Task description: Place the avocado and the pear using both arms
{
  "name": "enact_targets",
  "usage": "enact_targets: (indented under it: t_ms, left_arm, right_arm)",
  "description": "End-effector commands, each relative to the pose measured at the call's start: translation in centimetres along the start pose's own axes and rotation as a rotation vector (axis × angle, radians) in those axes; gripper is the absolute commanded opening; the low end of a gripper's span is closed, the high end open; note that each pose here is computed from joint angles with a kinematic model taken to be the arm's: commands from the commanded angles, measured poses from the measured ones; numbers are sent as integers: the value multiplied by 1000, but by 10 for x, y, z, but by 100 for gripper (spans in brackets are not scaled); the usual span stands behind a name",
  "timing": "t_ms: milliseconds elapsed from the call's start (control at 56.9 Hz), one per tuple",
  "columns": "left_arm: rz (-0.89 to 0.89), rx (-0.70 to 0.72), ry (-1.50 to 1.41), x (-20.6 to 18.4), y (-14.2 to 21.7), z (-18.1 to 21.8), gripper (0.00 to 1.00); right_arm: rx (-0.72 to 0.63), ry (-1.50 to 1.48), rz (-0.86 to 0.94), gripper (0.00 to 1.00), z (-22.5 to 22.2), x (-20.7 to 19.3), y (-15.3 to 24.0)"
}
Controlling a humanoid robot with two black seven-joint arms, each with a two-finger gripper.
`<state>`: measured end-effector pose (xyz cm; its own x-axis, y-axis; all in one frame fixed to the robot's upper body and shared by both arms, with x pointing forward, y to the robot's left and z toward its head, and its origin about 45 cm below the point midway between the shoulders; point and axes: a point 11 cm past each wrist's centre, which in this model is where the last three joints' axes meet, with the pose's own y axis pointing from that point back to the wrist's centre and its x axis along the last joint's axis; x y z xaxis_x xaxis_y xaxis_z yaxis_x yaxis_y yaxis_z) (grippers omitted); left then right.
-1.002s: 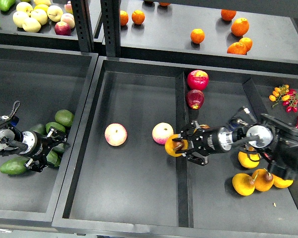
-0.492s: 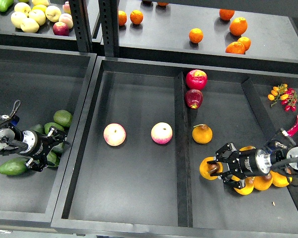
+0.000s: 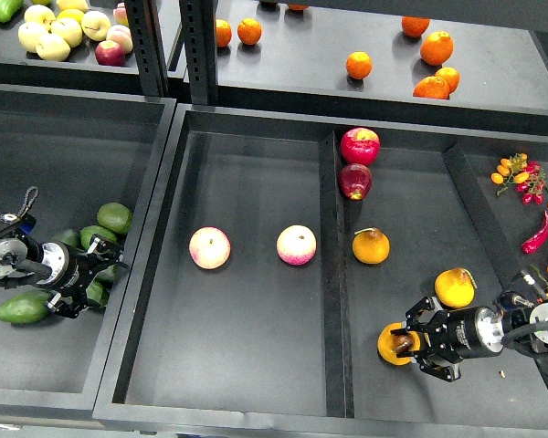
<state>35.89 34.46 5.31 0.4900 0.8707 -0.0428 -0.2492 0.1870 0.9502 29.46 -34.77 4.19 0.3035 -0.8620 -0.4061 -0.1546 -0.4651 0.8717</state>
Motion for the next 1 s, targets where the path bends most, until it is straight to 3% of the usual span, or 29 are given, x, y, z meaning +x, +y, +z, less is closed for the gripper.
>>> enact_targets:
  t_ms: [0,229,440,563,774,985]
  left_arm:
    - [0,-2,0,0,0,1,91]
    - [0,-8,-4,-1,1,5,91]
    - [-15,-29,1,-5,1,12,94]
    - [-16,-66,37,0,7,17,99]
    - [-53,-196,194,12,22,32,99]
    - [-251,-400,357,-14,37,68,99]
  right_arm:
    - [11,3,10,48,-4,3,5]
    - [24,7,-3,53,-10,-2,3]
    - [36,33,-27,81,-18,-10,7]
    - [129,32,-40,83,-47,-13,26]
    - [212,-21,-11,89,-54,7,53]
    - [354,-69,-52,97,-83,3,69]
